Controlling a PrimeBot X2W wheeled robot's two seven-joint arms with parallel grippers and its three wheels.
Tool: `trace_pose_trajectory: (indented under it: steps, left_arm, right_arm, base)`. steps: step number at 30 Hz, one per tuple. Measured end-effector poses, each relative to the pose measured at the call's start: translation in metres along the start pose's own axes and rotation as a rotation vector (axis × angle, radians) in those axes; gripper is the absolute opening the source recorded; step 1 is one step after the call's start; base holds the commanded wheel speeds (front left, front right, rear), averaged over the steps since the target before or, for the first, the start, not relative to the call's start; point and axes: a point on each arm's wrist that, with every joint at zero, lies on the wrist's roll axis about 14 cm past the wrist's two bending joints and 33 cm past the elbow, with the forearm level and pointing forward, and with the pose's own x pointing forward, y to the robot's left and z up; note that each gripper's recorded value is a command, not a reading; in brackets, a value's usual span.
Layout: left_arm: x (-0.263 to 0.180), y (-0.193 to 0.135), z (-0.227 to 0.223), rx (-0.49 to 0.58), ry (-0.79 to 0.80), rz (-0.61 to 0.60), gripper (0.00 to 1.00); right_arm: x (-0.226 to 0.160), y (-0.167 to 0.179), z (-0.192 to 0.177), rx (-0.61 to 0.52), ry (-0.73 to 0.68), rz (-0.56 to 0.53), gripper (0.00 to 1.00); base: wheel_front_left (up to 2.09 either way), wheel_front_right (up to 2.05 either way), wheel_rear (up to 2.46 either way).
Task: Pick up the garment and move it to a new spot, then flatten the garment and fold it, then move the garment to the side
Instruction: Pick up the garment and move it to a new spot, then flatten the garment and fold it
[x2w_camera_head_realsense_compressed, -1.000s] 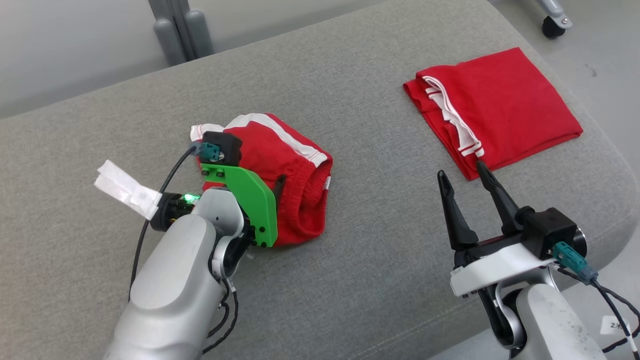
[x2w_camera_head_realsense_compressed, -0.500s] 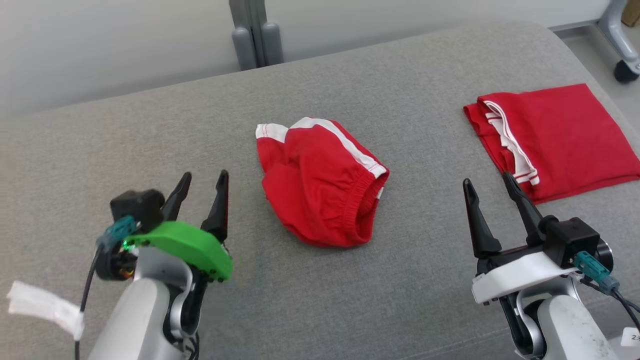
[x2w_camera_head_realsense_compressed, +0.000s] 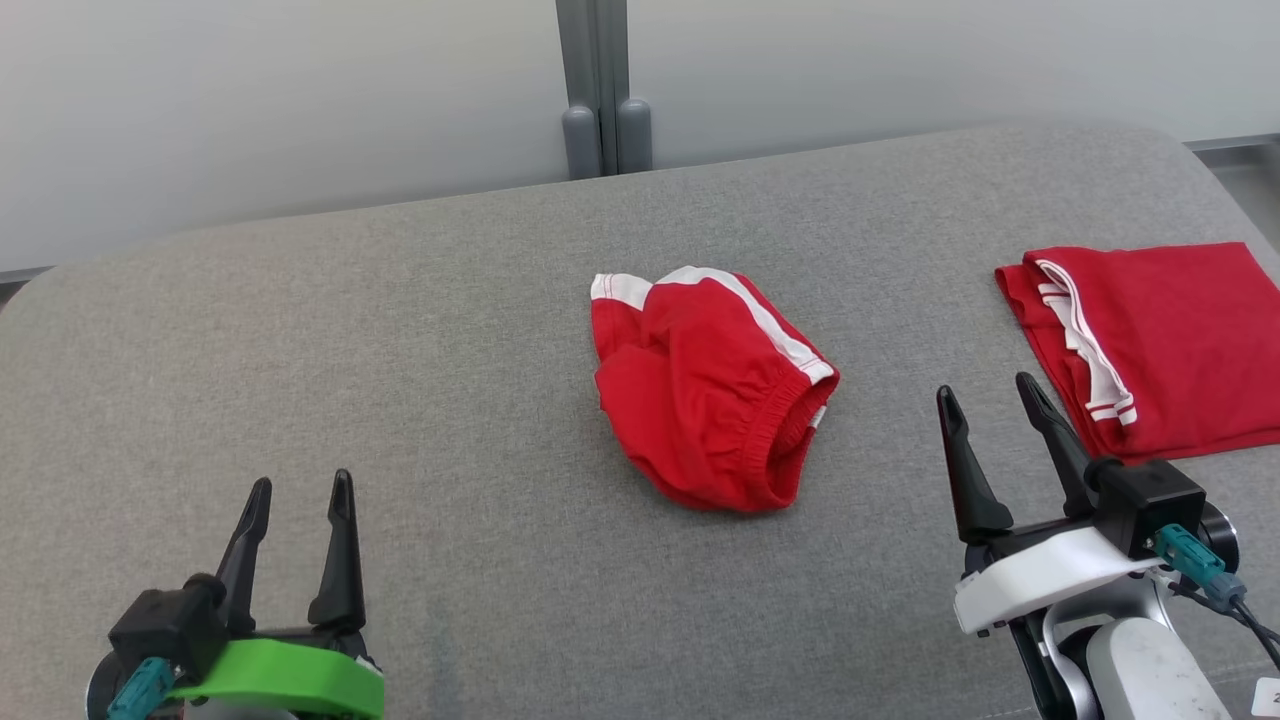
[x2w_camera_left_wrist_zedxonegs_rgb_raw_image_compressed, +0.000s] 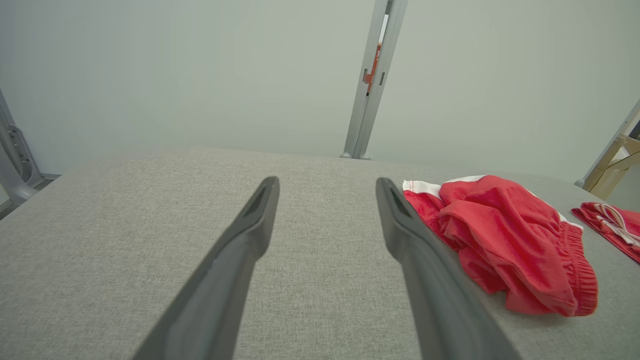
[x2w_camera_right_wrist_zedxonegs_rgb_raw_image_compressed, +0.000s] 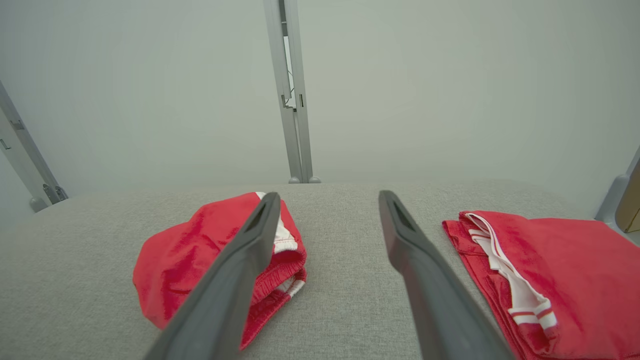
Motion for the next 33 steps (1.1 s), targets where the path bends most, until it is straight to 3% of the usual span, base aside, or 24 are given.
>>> trace_pose_trajectory:
  steps: [12, 19, 27, 33]
  left_arm:
    - [-0.021, 0.013, 0.018, -0.022, -0.078, 0.052, 1.00]
    - [-0.028, 0.026, 0.030, -0.096, -0.145, 0.105, 1.00]
    - [-0.037, 0.030, 0.015, -0.061, -0.105, 0.119, 1.00]
    - [-0.037, 0.029, 0.006, -0.031, -0.076, 0.111, 1.00]
  right_arm:
    - [-0.003, 0.008, -0.001, 0.013, 0.007, 0.015, 1.00]
    - [0.001, 0.013, -0.004, 0.020, 0.014, 0.032, 1.00]
    - [0.005, 0.022, -0.008, 0.023, 0.030, 0.062, 1.00]
    - [0.006, 0.039, -0.044, 0.082, 0.198, 0.103, 1.00]
  base:
    - [0.00, 0.00, 0.00]
    - [0.00, 0.00, 0.00]
    - [0.00, 0.00, 0.00]
    - [0.00, 0.00, 0.00]
